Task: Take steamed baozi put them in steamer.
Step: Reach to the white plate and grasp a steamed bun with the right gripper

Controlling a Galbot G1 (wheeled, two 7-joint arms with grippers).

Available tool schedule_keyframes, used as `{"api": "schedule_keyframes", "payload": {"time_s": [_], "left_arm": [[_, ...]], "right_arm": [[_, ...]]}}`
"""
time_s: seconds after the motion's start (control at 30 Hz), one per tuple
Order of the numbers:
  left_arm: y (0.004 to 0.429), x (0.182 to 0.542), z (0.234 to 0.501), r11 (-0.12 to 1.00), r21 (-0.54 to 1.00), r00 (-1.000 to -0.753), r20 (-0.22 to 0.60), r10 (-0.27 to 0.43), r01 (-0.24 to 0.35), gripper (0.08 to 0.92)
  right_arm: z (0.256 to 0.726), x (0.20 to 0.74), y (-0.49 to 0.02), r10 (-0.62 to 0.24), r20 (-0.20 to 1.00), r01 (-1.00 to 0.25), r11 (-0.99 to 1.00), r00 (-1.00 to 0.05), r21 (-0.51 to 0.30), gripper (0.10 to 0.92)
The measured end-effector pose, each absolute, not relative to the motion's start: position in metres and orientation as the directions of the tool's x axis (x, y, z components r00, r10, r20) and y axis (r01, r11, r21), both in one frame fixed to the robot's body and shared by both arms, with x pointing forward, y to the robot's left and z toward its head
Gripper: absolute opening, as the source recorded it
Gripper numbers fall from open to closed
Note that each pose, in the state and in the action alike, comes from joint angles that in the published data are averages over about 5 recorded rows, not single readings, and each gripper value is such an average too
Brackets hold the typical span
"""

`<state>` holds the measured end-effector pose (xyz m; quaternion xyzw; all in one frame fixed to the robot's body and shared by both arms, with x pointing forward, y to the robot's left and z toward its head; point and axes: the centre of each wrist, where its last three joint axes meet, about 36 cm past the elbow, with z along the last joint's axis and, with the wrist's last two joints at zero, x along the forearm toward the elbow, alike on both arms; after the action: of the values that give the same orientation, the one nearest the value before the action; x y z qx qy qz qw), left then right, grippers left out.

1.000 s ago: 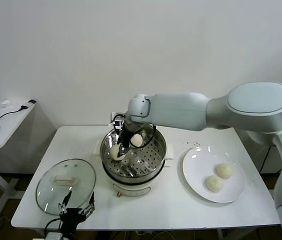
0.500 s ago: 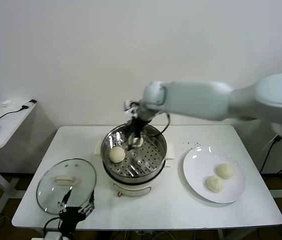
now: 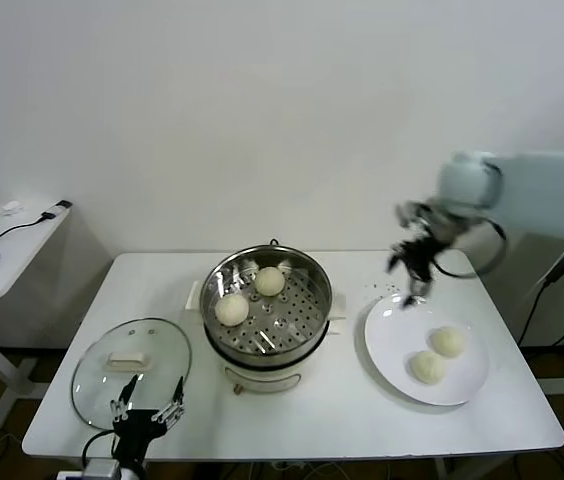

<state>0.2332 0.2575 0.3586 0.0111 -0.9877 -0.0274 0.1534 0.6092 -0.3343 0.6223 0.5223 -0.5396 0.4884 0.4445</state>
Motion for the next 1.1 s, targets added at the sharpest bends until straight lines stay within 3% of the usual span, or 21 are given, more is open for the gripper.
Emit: {"api": "schedule_keyframes", "payload": {"time_s": [0.4, 0.8, 0.9, 1.1], "left_arm": [[0.254, 0.23, 0.354, 0.998, 0.055, -0.947, 0.318, -0.036, -0.02, 0.823], [0.254, 0.229, 0.353, 0.998, 0.059, -0.947, 0.321, -0.036, -0.018, 0.823], [0.253, 0.229, 0.352, 0.998, 0.059, -0.946, 0.321, -0.034, -0.016, 0.823], [0.252, 0.227, 0.354, 0.998, 0.06, -0.947, 0.32, -0.033, -0.015, 0.823]], "right_arm": [[0.516, 0.588, -0.365, -0.073, 0.997, -0.999, 0.034, -0.033, -0.03, 0.823], [0.467, 0.583, -0.363, -0.047, 0.998, -0.998, 0.051, -0.036, -0.034, 0.822], [0.461, 0.582, -0.363, -0.041, 0.998, -0.998, 0.051, -0.039, -0.037, 0.797], [0.456, 0.578, -0.364, -0.038, 0.998, -0.998, 0.052, -0.042, -0.04, 0.662]]}}
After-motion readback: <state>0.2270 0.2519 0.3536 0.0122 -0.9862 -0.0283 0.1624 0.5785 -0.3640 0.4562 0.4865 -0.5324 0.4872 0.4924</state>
